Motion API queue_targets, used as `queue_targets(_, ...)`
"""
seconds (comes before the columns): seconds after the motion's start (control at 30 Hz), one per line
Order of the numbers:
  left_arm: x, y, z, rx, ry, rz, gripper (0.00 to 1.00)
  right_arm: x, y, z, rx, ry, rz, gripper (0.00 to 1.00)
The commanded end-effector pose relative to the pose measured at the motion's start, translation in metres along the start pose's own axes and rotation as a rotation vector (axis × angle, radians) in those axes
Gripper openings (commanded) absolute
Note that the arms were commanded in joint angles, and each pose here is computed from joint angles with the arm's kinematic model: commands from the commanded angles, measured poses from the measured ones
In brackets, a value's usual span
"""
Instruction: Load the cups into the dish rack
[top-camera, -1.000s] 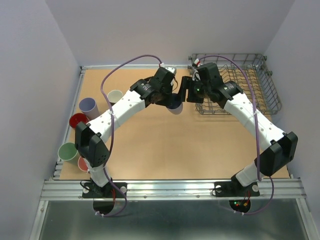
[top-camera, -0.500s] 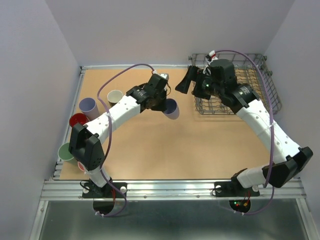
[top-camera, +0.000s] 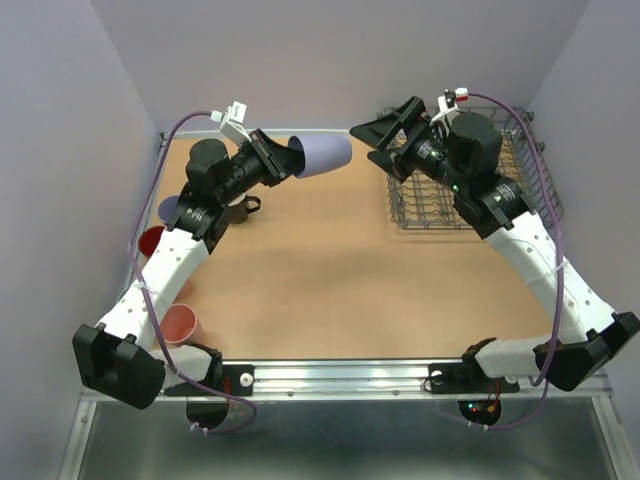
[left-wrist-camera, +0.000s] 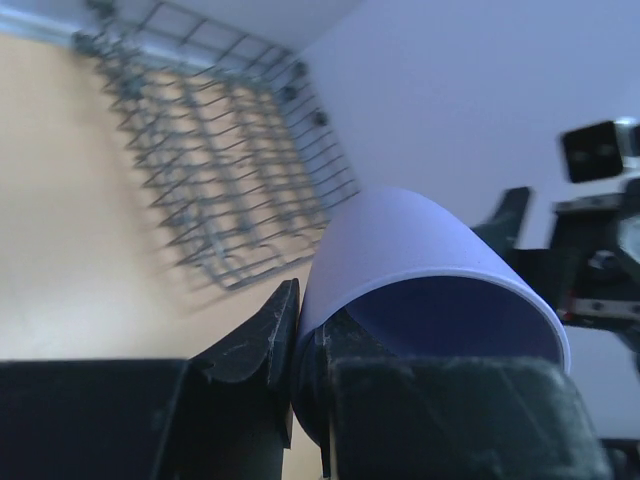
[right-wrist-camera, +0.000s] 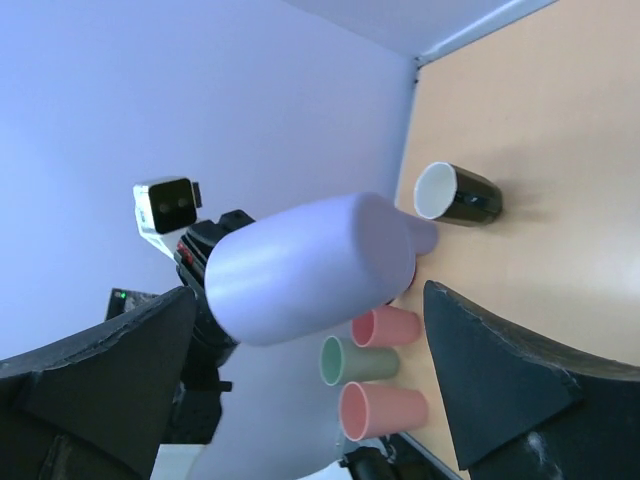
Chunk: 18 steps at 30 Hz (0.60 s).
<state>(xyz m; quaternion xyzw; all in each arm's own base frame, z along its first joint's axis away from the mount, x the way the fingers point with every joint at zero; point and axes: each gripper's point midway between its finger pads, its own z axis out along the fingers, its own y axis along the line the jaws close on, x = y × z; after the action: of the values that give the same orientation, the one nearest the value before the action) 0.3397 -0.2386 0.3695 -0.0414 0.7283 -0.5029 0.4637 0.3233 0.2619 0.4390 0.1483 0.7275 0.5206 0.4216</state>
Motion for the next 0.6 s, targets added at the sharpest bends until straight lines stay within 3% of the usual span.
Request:
queue_targets(0.0,-0.016,-0.074,-0.019,0.349,-0.04,-0.019,0.0,0.002,0.02,0.013,-0.12,0.026,0.096,1.0)
queue_targets(0.13,-0.02,-0.077,-0.021,0.352,-0.057,0.012,0.0,0.009,0.03,0.017,-0.213,0.068,0.214,1.0)
queue_targets(0.57,-0.036,-0.076,-0.018,0.333,-0.158,-0.031,0.0,0.0,0.082,0.016,-0.457,0.085,0.37,1.0)
